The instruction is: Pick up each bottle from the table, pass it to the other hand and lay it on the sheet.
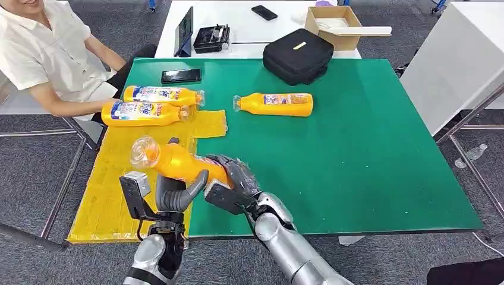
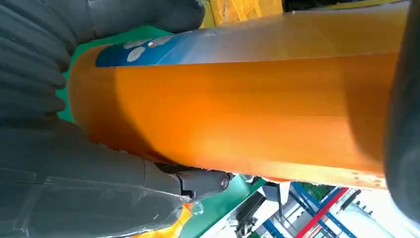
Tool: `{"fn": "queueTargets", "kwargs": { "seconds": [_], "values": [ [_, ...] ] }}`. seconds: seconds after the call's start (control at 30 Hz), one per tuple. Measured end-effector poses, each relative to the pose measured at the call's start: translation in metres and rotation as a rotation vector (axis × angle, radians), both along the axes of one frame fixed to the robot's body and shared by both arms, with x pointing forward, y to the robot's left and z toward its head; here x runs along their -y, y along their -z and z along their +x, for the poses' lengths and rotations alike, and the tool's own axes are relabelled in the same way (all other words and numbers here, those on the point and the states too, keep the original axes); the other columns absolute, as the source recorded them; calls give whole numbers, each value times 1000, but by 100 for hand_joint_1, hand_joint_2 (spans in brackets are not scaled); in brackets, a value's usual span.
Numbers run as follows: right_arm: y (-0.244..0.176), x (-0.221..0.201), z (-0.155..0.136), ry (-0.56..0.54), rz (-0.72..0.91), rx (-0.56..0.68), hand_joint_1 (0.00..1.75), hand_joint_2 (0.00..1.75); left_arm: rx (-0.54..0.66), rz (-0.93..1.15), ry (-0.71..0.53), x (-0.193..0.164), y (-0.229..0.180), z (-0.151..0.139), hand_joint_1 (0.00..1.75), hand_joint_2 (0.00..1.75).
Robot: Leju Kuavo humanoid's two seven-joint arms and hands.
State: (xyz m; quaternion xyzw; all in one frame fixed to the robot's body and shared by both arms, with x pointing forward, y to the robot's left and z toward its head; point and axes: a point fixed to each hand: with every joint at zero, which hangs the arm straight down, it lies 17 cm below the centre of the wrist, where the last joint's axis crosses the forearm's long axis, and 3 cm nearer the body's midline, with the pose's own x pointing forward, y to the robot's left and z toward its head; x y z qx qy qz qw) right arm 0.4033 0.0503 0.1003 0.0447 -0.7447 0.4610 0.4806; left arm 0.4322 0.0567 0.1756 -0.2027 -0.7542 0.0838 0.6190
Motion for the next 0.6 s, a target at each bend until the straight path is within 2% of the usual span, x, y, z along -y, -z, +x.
{"fn": "queueTargets", "kwargs": {
  "seconds": [0.37, 0.4, 0.43, 0.47, 0.5, 0.53, 0.6],
  "values": [
    [0, -4, -2, -5, 17, -23, 162, 175, 6, -4, -32, -6, -4, 7, 175, 175],
    [1, -4, -2, -5, 17, -24, 148, 175, 6, -4, -32, -6, -3, 7, 175, 175],
    [1, -4, -2, -5, 17, -26, 122, 175, 4, -3, -32, -6, -3, 7, 175, 175],
    [2, -4, -2, -5, 17, -27, 68, 175, 4, -2, -33, -6, -3, 7, 175, 175],
    [2, -5, -3, -5, 17, -28, 26, 175, 4, -2, -34, -6, -3, 7, 175, 175],
    [2, -5, -3, -5, 18, -30, 49, 175, 7, 2, -36, -6, -3, 7, 175, 175],
    [3, -6, -5, -6, 23, -35, 26, 175, 12, 14, -39, -7, -3, 7, 175, 175]
  ]
}}
